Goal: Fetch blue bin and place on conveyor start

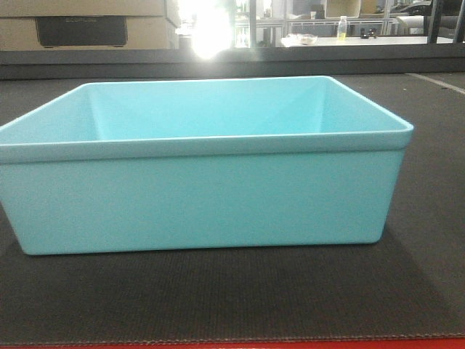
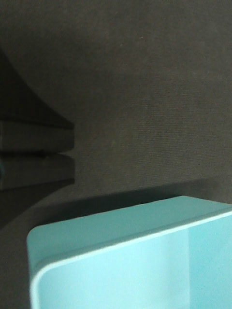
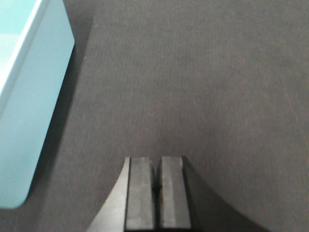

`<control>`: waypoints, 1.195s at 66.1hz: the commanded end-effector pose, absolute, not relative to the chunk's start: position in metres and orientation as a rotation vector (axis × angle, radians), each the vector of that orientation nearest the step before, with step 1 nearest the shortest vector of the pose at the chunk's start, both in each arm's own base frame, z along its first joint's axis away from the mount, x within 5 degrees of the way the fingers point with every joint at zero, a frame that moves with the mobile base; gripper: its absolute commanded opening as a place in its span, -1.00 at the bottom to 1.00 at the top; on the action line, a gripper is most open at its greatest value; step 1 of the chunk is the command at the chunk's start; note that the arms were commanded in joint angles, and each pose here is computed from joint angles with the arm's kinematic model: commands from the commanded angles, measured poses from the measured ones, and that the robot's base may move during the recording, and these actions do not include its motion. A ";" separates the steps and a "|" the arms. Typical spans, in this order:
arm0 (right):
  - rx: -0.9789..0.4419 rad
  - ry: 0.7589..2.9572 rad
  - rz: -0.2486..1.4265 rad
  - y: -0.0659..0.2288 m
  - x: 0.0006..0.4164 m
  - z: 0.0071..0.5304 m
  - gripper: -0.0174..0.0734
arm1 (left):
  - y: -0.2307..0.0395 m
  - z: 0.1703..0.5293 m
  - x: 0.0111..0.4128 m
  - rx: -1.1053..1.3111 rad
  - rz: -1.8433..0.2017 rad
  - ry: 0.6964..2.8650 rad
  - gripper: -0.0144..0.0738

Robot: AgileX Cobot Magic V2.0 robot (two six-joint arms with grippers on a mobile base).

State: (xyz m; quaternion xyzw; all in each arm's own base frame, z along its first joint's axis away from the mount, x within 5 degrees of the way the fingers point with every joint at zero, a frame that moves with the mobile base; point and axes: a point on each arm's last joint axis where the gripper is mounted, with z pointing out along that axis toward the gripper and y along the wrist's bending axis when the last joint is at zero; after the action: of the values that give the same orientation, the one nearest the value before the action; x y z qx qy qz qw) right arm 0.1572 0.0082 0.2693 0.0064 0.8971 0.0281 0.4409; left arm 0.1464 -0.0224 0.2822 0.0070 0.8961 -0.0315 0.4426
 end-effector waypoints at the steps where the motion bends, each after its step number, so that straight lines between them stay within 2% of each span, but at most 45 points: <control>1: 0.003 2.123 0.052 0.006 0.142 0.265 -0.97 | -0.020 0.278 0.132 0.004 -0.123 2.141 -0.92; 22: 0.000 1.745 0.059 0.003 0.071 0.277 -0.97 | -0.006 0.292 0.077 0.028 -0.115 1.836 -0.92; 35: 0.000 1.555 0.064 0.002 0.042 0.288 -0.97 | 0.001 0.301 0.054 0.040 -0.081 1.688 -0.92; 52: 0.000 1.479 0.066 0.001 0.031 0.291 -0.97 | 0.003 0.304 0.045 0.034 -0.089 1.640 -0.92; 79: 0.000 1.477 0.066 0.001 0.031 0.292 -0.97 | 0.003 0.304 0.045 0.034 -0.089 1.640 -0.92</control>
State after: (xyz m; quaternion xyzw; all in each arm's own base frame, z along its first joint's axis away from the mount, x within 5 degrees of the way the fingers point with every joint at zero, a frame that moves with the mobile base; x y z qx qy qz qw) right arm 0.0316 0.0017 0.2903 0.0034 0.6820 0.0391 0.7303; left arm 0.0459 0.0029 0.3019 0.0121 0.7392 -0.0410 0.6722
